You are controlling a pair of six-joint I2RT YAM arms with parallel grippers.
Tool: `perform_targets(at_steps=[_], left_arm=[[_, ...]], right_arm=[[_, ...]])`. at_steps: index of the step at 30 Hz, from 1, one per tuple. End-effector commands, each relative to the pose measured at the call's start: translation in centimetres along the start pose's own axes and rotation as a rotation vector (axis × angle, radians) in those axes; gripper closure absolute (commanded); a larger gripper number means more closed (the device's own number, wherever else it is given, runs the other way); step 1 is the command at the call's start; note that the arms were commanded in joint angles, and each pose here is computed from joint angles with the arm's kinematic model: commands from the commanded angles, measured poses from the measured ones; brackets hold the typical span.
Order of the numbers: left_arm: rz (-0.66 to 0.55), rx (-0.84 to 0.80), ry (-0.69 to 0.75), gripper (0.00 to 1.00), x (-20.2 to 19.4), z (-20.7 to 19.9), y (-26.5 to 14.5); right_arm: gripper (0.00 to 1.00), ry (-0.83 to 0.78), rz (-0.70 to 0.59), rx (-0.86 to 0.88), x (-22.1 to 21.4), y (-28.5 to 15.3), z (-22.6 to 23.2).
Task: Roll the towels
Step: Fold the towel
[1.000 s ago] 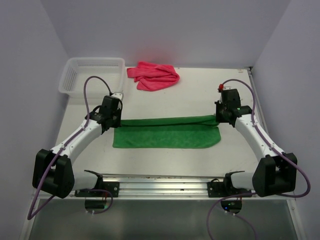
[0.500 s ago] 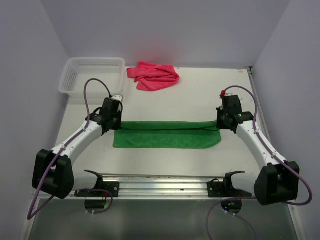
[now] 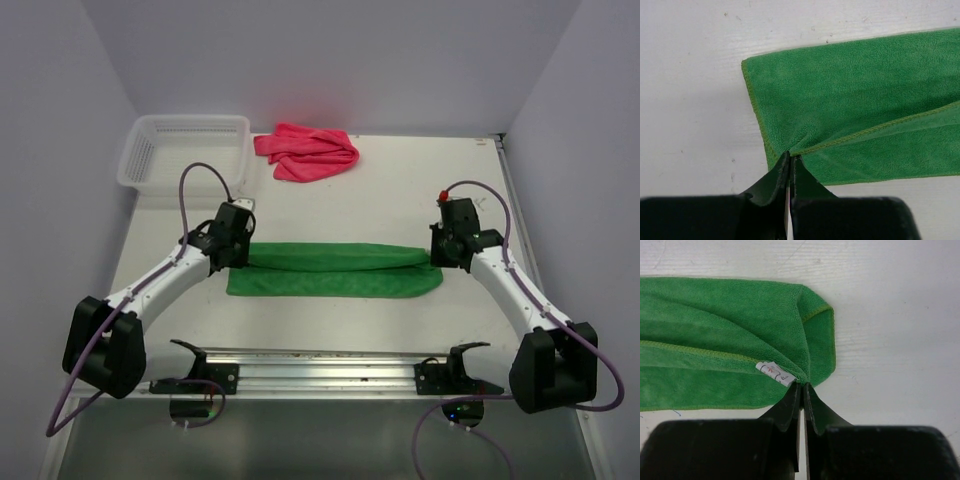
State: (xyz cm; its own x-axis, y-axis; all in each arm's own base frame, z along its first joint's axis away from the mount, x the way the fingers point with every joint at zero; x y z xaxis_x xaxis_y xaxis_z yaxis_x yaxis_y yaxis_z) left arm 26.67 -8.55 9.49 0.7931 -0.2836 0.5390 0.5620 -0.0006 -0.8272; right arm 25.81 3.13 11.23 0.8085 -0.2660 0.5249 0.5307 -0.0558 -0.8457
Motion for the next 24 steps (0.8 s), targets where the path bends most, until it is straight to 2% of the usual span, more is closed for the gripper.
perform_targets(at_steps=[1,2,3,5,11,21,24], left_arm=[[-0.017,0.027,-0.012,0.97,0.0,-0.2,-0.6],[-0.018,0.026,-0.008,0.87,0.0,-0.3,-0.7],[-0.025,0.023,-0.003,0.83,0.1,-0.5,-0.8],[-0.030,0.021,0.006,0.80,0.1,-0.8,-1.0],[-0.059,0.039,0.003,0.65,0.4,-1.0,-1.8],[-0.074,0.043,0.001,0.62,0.9,-1.0,-2.1],[-0.096,0.019,0.004,0.62,1.9,-1.5,-1.9]], right_arm=[[0.95,0.013,0.009,0.026,-0.5,-0.5,0.4],[0.92,0.013,0.017,0.019,-0.6,-0.5,0.3],[0.89,0.012,0.023,0.018,-0.8,-0.5,0.2],[0.84,0.019,0.020,0.021,-0.8,-0.6,0.3],[0.82,0.030,-0.017,0.028,-0.6,-1.3,0.1],[0.81,0.044,-0.036,0.041,-0.5,-2.1,0.1],[0.78,0.043,-0.004,0.092,-1.2,-2.3,0.8]])
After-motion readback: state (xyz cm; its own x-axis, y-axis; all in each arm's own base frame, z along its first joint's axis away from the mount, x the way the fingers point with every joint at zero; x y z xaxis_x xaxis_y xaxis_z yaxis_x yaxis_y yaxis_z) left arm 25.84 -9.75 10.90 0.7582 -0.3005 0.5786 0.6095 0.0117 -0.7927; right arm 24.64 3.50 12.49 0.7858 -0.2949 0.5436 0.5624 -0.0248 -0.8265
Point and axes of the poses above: each gripper's point midway between its finger pads, its own y axis out along the fingers, its own z axis along the line the jaws close on, x = y × z, the point moved 2 cm from there along -y, back along the fingers, and after that the axes turned 11 degrees about y, right-handed, at the moved point
